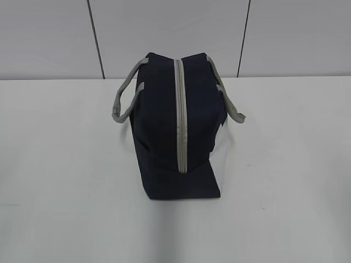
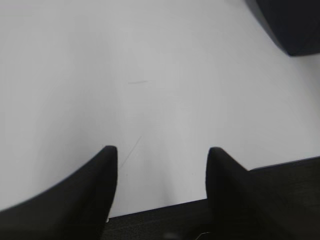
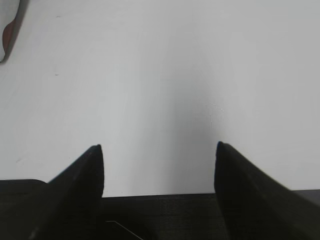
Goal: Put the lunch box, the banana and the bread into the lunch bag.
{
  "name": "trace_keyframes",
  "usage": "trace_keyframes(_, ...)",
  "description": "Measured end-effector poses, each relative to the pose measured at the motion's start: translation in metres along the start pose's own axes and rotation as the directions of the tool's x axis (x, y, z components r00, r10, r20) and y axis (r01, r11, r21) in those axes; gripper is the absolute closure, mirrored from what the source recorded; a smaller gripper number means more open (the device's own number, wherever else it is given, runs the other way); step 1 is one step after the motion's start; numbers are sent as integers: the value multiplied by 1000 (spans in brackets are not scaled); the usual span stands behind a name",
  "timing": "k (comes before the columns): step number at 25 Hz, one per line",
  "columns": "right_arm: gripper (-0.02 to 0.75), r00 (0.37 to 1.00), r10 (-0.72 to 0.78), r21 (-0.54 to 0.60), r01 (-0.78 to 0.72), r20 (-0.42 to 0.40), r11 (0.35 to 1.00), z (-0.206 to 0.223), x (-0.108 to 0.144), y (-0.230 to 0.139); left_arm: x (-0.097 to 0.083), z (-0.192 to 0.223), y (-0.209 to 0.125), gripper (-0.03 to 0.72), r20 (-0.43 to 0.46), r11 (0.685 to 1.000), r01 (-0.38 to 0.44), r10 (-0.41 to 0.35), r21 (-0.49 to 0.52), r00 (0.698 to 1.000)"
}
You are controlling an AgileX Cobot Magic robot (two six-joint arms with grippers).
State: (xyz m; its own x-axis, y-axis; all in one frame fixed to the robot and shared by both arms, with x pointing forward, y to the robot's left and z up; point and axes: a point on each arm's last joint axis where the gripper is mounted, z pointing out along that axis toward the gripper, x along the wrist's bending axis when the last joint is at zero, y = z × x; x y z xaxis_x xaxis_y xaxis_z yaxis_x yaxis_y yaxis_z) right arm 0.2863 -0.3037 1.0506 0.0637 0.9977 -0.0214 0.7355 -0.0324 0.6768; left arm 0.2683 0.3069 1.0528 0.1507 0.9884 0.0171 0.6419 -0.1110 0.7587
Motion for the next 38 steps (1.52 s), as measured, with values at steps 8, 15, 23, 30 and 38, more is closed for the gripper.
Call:
trace_keyframes(8, 209, 1000, 0, 2, 0, 0, 1000, 0, 0, 0, 0, 0, 0, 316, -8, 1000, 8, -8, 0, 1000)
trace_keyframes(15, 209, 1000, 3, -69, -3, -1, 998, -9, -1, -6, 4, -2, -1, 349, -97, 996, 85, -85, -5, 992)
trace_keyframes(23, 209, 1000, 14, -314, -16, -8, 949, -39, -2, -33, 6, -3, -2, 377, -160, 990, 139, -139, -10, 977)
trace_keyframes(30, 209, 1000, 15, -346, -16, -3, 938, -44, -3, -41, 6, -7, -5, 405, -155, 989, 140, -145, -42, 977)
trace_keyframes(38, 209, 1000, 15, -345, -15, -1, 939, -44, -4, -41, 5, -28, -22, 415, -129, 967, 142, -172, -213, 977)
